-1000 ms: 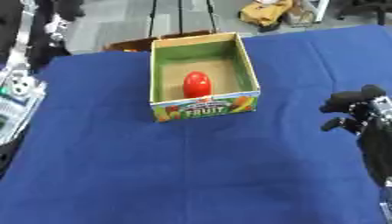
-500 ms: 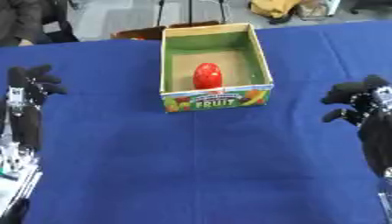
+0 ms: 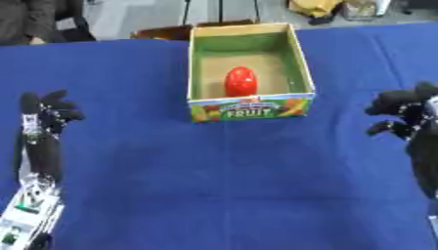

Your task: Pick up objects on the table and place them in the box.

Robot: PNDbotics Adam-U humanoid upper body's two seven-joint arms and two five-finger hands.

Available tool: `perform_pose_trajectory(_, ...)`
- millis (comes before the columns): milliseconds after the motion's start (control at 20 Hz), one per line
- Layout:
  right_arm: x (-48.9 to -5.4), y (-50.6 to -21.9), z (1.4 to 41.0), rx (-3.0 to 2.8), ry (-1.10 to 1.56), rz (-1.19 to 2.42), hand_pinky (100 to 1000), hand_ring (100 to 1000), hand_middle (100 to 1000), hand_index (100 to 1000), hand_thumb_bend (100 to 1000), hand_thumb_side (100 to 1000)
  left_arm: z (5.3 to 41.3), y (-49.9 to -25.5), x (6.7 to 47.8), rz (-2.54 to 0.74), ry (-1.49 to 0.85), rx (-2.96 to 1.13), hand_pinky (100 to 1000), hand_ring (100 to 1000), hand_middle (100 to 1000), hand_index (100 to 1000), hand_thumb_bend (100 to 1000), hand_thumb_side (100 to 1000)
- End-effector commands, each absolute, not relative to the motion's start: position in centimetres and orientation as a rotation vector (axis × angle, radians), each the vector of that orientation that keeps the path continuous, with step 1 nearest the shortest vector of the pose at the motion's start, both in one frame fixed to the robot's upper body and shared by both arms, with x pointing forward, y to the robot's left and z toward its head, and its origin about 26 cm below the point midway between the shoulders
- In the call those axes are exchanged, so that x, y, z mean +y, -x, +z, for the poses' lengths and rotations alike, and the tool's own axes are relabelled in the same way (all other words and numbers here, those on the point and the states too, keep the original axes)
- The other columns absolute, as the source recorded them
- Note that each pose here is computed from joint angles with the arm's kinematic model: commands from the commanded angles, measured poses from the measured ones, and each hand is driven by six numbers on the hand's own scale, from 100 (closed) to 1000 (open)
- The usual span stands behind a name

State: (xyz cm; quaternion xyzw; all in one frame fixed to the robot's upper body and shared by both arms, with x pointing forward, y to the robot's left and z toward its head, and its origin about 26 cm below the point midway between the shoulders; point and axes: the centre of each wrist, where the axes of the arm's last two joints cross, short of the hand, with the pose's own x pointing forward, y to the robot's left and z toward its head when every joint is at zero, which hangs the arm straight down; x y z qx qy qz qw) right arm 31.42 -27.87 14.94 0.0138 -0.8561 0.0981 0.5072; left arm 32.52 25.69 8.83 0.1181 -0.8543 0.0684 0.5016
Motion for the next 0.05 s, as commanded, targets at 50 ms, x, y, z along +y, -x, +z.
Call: perform_pose_trajectory(50,-27.93,-31.23,15.92,-2.098,-0.019,0.248,474,651,595,669,100,933,9.22,-32.53,25.73,0.159,-0.285,-2.084,723,502,523,744,642,951)
